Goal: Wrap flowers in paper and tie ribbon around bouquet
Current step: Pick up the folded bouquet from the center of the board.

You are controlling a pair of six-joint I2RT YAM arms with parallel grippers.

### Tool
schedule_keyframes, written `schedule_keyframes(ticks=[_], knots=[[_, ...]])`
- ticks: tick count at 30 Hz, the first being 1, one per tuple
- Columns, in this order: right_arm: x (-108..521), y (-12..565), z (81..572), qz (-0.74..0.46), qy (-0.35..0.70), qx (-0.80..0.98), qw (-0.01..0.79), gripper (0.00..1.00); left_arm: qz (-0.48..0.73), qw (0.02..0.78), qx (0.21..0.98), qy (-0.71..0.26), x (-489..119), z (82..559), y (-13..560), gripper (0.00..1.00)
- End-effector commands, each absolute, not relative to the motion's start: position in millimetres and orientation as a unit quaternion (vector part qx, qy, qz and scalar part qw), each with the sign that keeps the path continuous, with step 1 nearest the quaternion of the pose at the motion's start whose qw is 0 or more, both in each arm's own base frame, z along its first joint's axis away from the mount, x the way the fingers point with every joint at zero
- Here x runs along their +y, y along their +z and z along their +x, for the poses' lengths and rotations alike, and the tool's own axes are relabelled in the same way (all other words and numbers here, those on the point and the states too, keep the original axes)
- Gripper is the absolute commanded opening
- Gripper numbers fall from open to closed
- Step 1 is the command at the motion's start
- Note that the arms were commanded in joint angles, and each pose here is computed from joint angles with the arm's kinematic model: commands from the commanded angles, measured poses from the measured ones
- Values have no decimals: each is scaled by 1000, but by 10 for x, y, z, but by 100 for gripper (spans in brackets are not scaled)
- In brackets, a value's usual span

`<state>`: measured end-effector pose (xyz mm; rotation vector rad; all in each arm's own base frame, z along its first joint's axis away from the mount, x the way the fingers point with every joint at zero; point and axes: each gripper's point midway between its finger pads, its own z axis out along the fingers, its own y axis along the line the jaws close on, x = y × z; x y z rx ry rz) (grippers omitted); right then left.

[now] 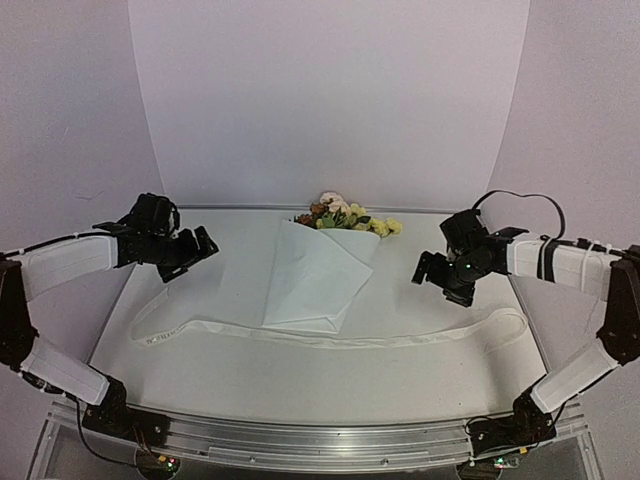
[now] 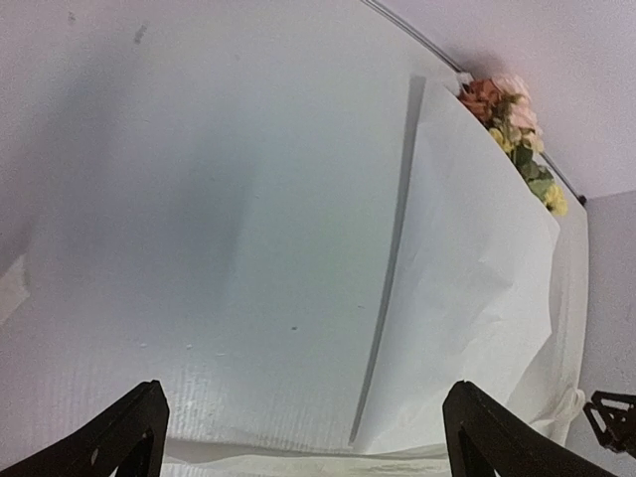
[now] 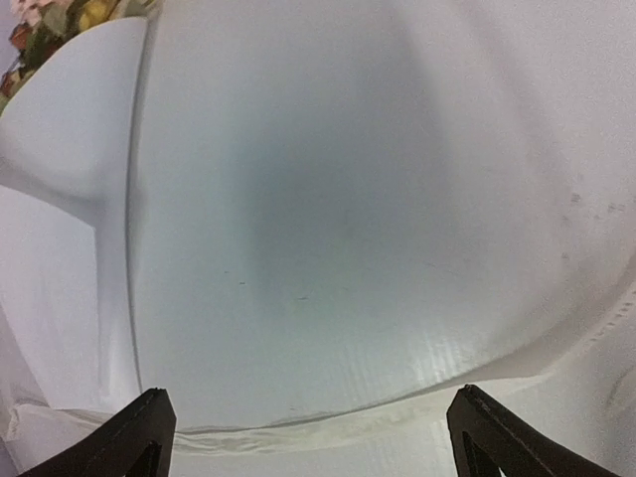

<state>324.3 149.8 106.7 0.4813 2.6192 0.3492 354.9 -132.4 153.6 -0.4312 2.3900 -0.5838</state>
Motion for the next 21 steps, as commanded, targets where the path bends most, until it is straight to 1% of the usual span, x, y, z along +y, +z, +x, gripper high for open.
schedule_keyframes(ticks=[1,5,9,18,21], knots=[[2240,1200,3572,141,235,930,246,98,-74,284,894,-339,-2025,3758,1605,99],[2698,1057,3787,136,301,914,236,94,-39,246,886,-392,-2417,3896,1409,95],[2950,898,3936,137,328,909,220,88,-32,229,872,-432,-2619,4038,1282,92],[3141,564,4108,146,327,914,192,80,-25,188,878,-439,-2855,4232,892,92],[3186,511,4175,148,331,911,195,77,-28,181,882,-434,-2907,4264,798,92]])
